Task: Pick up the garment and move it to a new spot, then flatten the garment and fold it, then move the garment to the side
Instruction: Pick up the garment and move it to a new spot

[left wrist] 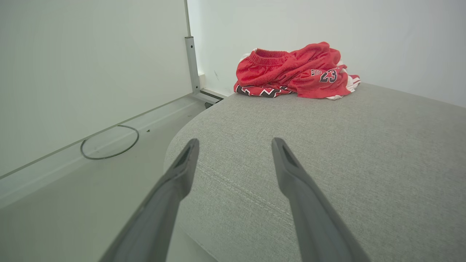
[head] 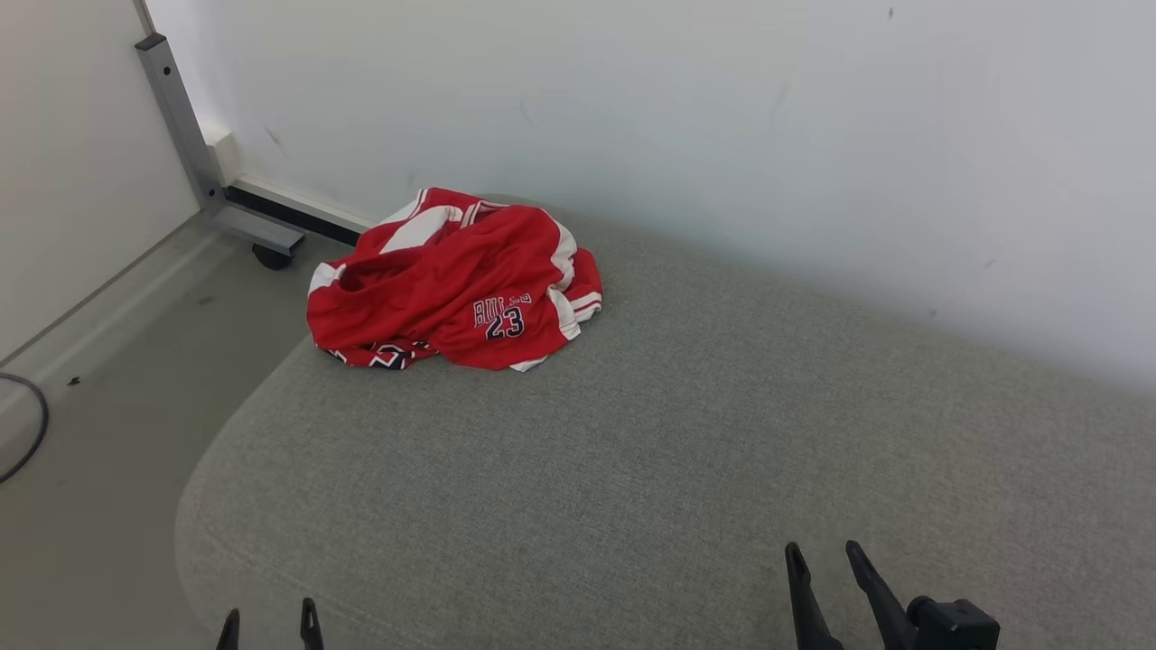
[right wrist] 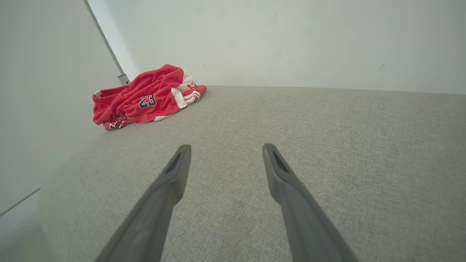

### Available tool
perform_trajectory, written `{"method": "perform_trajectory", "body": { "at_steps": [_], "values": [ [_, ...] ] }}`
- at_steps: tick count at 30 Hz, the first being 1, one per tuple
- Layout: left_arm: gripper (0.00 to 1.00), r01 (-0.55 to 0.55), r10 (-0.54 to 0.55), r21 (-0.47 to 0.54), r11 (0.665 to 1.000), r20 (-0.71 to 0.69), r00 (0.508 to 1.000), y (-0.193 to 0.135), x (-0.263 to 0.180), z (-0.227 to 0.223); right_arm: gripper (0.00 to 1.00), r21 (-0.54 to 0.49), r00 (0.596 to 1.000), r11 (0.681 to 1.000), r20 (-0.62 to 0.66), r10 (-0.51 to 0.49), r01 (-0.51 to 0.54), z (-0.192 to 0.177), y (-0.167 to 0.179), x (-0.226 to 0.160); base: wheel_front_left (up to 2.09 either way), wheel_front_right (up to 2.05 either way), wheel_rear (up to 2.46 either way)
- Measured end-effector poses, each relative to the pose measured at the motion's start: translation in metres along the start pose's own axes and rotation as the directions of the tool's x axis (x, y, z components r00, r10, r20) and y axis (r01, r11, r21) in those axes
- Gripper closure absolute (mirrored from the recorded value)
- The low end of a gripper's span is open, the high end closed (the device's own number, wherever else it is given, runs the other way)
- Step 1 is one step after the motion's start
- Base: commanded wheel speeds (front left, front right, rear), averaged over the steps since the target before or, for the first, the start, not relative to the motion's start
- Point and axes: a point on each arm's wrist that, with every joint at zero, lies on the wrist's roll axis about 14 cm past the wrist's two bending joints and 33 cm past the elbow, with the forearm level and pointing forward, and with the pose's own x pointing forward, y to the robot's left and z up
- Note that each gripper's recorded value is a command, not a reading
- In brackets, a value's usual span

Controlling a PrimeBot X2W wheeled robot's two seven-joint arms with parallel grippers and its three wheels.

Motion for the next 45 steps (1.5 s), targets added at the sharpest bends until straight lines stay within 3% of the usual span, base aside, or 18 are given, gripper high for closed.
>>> {"method": "perform_trajectory", "body": {
  "at_steps": [10,20,24,30,35,44,45],
  "values": [
    [0.00,0.108,-0.110,-0.049,0.993,-0.043,0.993,-0.032,0.053,0.012,0.00,-0.035,0.999,0.999,-0.043,-0.029,0.028,-0.011,-0.011,-0.014,0.00,0.00,0.00],
    [0.00,0.155,-0.150,-0.102,0.983,0.050,0.987,-0.056,0.159,0.101,0.00,-0.155,0.999,0.988,0.047,0.006,0.002,0.046,-0.010,0.018,0.00,0.00,0.00],
    [0.00,0.177,-0.177,-0.092,0.980,0.004,0.984,-0.071,0.199,0.114,0.00,-0.154,0.998,0.988,0.056,-0.006,0.014,0.053,-0.019,0.026,0.00,0.00,0.00],
    [0.00,0.188,-0.196,-0.065,0.980,-0.166,0.966,-0.096,0.253,0.084,0.00,-0.113,0.997,0.990,-0.005,-0.081,0.080,0.028,-0.052,0.028,0.00,0.00,0.00],
    [0.00,0.210,-0.214,-0.054,0.976,-0.379,0.900,-0.127,0.278,0.016,0.00,-0.080,0.984,0.985,-0.078,-0.159,0.153,-0.003,-0.082,0.019,0.00,0.00,0.00],
    [0.00,0.219,-0.203,-0.028,0.975,-0.498,0.843,-0.159,0.298,-0.035,0.00,-0.057,0.958,0.967,-0.133,-0.253,0.248,-0.025,-0.111,-0.003,0.00,0.00,0.00],
    [0.09,0.214,-0.195,-0.022,0.976,-0.518,0.833,-0.160,0.298,-0.042,0.00,-0.054,0.956,0.965,-0.137,-0.261,0.255,-0.026,-0.113,-0.005,0.00,0.00,0.00]
  ]
}}
